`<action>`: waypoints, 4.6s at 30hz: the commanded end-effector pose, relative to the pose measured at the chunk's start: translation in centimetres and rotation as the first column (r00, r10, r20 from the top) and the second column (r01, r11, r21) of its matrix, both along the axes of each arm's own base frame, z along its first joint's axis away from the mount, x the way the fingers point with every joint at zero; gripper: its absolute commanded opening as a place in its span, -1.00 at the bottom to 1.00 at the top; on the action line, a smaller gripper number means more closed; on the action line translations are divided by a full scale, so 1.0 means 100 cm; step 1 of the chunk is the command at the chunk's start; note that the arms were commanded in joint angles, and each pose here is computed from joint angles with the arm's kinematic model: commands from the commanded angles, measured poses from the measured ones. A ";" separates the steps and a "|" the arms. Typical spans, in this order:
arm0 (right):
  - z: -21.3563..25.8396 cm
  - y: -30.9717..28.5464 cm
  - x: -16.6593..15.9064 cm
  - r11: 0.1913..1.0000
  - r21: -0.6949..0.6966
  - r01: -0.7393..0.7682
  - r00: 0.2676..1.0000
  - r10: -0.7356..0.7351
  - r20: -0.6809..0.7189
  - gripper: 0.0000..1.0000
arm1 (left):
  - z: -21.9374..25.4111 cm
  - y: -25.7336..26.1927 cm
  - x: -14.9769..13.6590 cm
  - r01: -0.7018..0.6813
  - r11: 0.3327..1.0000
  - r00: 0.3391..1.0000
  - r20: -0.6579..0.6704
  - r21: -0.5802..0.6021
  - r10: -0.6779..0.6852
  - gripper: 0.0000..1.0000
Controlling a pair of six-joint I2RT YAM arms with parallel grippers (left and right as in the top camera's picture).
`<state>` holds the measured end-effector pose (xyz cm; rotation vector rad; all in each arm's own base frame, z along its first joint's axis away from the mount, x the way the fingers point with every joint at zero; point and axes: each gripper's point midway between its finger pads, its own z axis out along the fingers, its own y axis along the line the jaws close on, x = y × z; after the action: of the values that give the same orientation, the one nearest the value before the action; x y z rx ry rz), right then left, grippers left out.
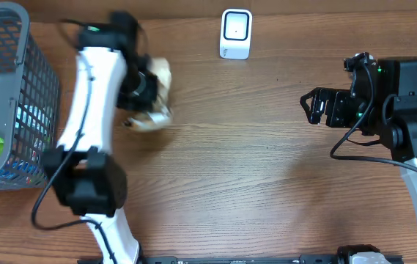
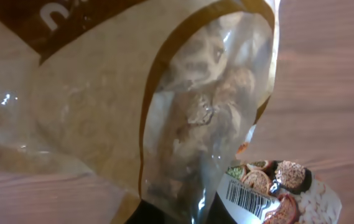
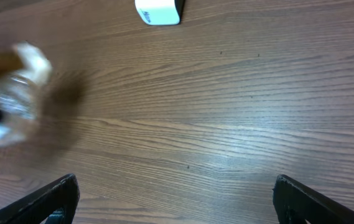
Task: Scan the item barcode
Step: 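Carry the clear pastry bag out and drop it on the table, then reach the left gripper into the basket and grasp the mint-green packet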
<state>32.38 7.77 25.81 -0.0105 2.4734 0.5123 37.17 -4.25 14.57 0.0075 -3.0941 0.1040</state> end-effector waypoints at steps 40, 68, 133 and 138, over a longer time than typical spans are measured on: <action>-0.016 0.003 0.008 1.000 0.001 -0.008 0.998 0.009 -0.063 1.00 | 0.255 0.228 -0.101 -0.762 0.646 0.470 0.658 -0.032 0.588 0.41; -0.011 0.004 0.016 1.000 0.004 -0.006 1.000 0.006 -0.024 1.00 | 0.112 0.371 -0.019 -0.875 0.472 0.373 0.466 -0.112 0.802 0.45; -0.010 0.004 0.020 1.000 0.006 -0.006 1.000 0.006 -0.011 1.00 | 0.040 0.367 0.056 -0.843 0.535 0.448 0.478 -0.055 0.755 0.54; -0.017 0.004 0.021 1.000 0.005 -0.006 0.999 0.006 -0.037 1.00 | 0.040 0.386 0.042 -0.878 0.474 0.389 0.476 -0.068 0.789 0.63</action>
<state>34.21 7.89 24.01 -0.0030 2.5065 0.5138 42.54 32.95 18.65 1.7285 -3.1477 -0.2285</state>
